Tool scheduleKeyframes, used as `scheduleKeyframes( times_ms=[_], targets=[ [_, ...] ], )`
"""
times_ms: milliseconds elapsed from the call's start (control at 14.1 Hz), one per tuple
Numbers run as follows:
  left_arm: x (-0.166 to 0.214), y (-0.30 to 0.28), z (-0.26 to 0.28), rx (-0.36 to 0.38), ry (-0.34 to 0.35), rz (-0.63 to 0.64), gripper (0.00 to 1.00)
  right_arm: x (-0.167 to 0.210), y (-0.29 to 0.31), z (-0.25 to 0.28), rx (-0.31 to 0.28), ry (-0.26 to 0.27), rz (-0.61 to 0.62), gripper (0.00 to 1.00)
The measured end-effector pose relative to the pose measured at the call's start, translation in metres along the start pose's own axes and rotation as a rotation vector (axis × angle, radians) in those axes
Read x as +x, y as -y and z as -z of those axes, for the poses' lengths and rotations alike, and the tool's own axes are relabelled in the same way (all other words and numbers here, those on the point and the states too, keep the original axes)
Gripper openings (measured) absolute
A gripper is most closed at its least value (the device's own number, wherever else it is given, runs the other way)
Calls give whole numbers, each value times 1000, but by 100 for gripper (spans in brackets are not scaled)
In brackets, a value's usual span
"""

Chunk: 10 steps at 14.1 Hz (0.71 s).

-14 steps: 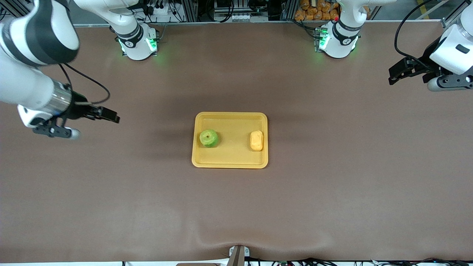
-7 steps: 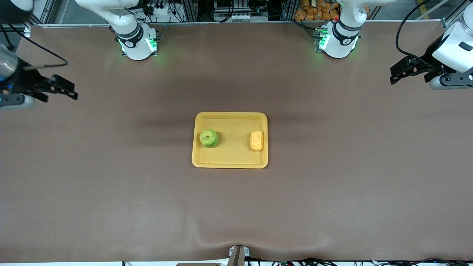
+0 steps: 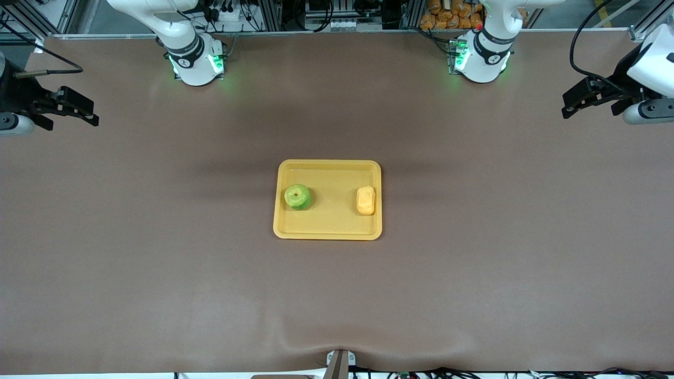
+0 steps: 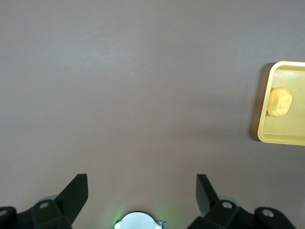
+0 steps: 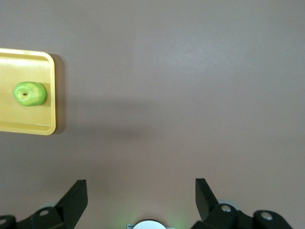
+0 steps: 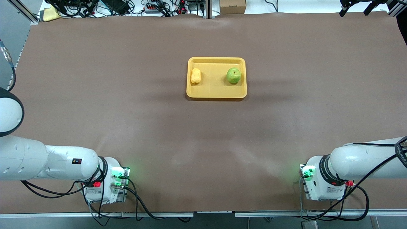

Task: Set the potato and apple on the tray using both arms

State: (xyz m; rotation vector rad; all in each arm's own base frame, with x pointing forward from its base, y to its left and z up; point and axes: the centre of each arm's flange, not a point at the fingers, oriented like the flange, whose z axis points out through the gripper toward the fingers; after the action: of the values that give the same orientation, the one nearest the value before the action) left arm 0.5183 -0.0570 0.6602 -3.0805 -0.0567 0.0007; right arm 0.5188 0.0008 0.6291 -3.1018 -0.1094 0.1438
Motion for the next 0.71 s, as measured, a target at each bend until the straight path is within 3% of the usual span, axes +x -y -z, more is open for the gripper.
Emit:
scheduleKeyframes(
  times_ms=[708],
  targets=[
    [6,0,0,-2,-1,1,100,-2,0,-5,-1,38,1,100]
  ],
)
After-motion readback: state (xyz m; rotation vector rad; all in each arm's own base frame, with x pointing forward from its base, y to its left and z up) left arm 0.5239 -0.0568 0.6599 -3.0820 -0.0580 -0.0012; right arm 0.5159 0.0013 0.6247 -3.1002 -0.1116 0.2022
